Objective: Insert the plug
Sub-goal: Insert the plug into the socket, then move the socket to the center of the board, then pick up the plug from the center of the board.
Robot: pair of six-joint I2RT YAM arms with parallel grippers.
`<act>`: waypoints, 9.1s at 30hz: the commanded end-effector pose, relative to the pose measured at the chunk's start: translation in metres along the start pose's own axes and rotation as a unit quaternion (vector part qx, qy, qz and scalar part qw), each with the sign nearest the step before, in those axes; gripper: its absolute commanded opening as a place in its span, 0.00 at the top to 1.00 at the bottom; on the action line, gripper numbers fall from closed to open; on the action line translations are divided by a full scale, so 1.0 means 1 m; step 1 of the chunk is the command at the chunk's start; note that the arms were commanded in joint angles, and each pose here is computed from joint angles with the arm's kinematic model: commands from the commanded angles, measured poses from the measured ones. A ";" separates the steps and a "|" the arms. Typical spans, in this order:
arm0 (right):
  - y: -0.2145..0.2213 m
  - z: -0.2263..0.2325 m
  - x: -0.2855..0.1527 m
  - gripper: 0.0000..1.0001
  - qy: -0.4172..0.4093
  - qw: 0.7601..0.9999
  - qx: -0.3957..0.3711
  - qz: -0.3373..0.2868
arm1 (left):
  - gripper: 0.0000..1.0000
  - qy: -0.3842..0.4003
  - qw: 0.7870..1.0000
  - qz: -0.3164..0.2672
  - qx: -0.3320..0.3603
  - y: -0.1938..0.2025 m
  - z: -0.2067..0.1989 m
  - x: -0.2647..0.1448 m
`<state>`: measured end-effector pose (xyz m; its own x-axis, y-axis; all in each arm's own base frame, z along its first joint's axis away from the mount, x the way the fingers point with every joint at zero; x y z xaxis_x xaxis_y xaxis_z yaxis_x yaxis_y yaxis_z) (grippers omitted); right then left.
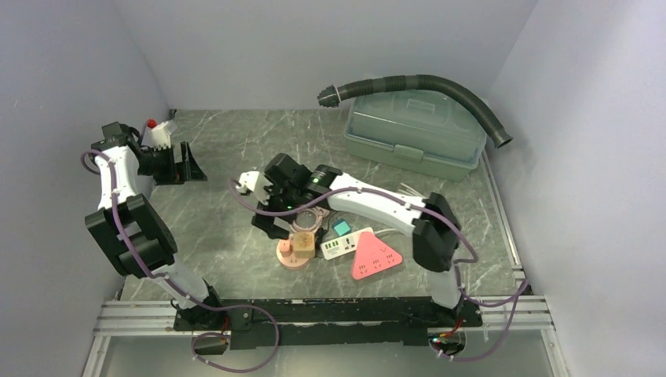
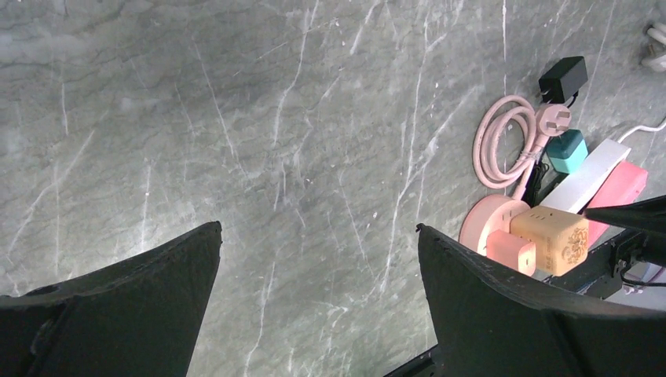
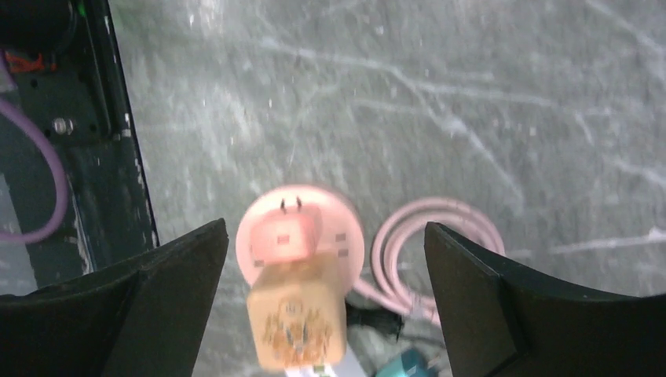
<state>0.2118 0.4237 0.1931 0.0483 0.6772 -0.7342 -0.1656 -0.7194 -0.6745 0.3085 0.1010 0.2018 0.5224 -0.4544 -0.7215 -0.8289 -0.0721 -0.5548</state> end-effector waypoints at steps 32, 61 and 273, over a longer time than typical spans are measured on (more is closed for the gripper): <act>0.064 0.017 0.016 0.52 -0.025 0.999 -0.028 0.020 | 0.00 -0.032 0.997 -0.036 0.062 -0.013 -0.042 -0.051; 0.053 -0.051 -0.067 0.00 0.208 0.959 0.187 -0.034 | 0.00 -0.029 0.996 -0.044 0.071 -0.020 -0.044 -0.054; 0.038 0.003 -0.107 1.00 -0.088 0.921 0.128 -0.356 | 0.00 0.249 0.799 -0.011 0.547 0.129 -0.188 -0.024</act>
<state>0.1890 0.3181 0.2407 0.0685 0.9880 -0.1387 -0.4848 -0.0885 -0.8701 0.1533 -0.0695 0.2411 0.2142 -0.8072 -0.5500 -0.0693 0.5491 -0.8329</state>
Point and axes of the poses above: each gripper's point midway between its finger pads, its own x axis out along the fingers, its own z axis along the line the jaws close on, y = z × x, the point moved 6 cm from there along -x, back along the fingers, and after that the axes turned 2 degrees about x, right-handed, at the moved point
